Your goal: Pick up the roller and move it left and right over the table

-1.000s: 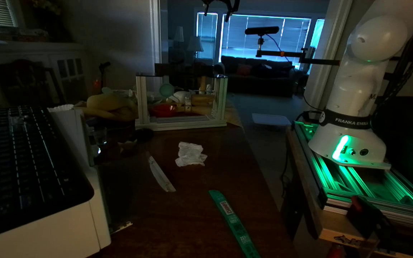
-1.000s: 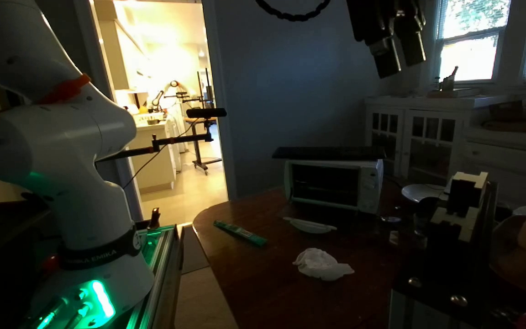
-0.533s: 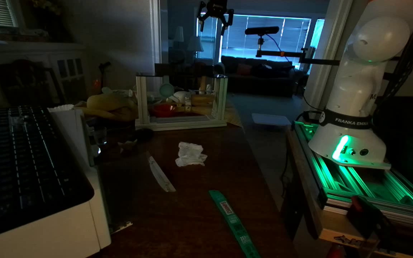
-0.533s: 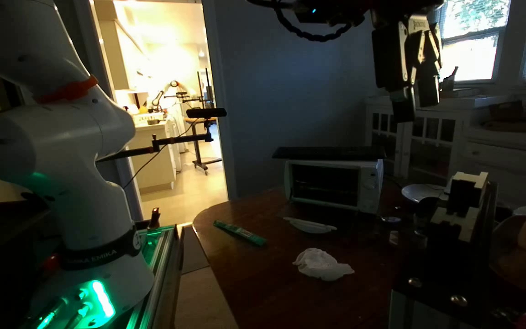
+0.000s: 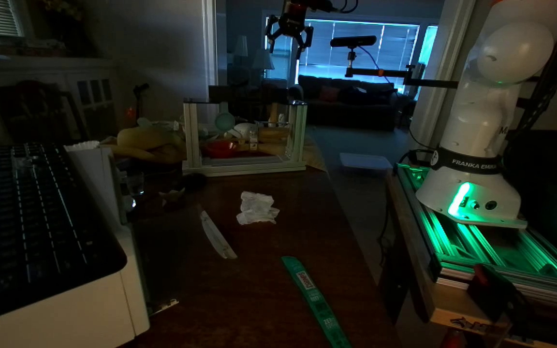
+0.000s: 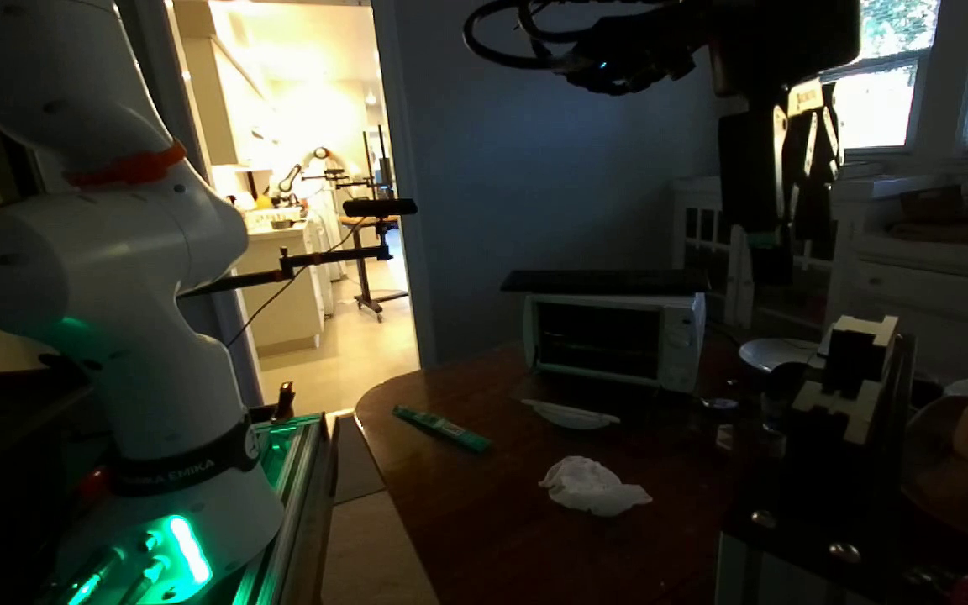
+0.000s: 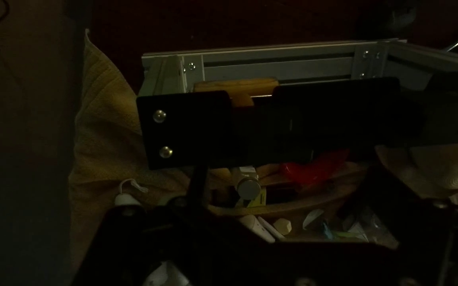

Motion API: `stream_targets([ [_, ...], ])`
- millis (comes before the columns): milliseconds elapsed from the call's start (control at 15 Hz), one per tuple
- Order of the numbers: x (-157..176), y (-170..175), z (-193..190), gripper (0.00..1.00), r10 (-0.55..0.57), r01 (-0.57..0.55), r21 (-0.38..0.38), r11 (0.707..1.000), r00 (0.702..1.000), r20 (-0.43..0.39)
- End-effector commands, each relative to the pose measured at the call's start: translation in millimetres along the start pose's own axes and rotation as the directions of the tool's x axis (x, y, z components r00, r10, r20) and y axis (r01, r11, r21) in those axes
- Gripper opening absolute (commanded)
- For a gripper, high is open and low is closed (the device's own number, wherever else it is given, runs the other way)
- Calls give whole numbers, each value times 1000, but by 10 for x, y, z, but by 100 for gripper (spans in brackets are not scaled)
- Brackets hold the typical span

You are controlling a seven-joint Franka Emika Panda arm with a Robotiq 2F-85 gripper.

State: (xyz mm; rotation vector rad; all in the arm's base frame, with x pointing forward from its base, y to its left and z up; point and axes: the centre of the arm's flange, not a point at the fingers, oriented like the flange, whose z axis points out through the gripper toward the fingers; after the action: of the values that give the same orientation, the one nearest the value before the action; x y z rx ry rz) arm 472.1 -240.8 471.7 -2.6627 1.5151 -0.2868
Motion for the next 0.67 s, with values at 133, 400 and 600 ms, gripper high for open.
stream_targets([
  [133,43,80,361,100,-47,45,83,995,999,21],
  [400,46,115,575,100,-81,80,70,994,997,3],
  [600,59,124,704,100,-91,91,59,994,996,-6],
])
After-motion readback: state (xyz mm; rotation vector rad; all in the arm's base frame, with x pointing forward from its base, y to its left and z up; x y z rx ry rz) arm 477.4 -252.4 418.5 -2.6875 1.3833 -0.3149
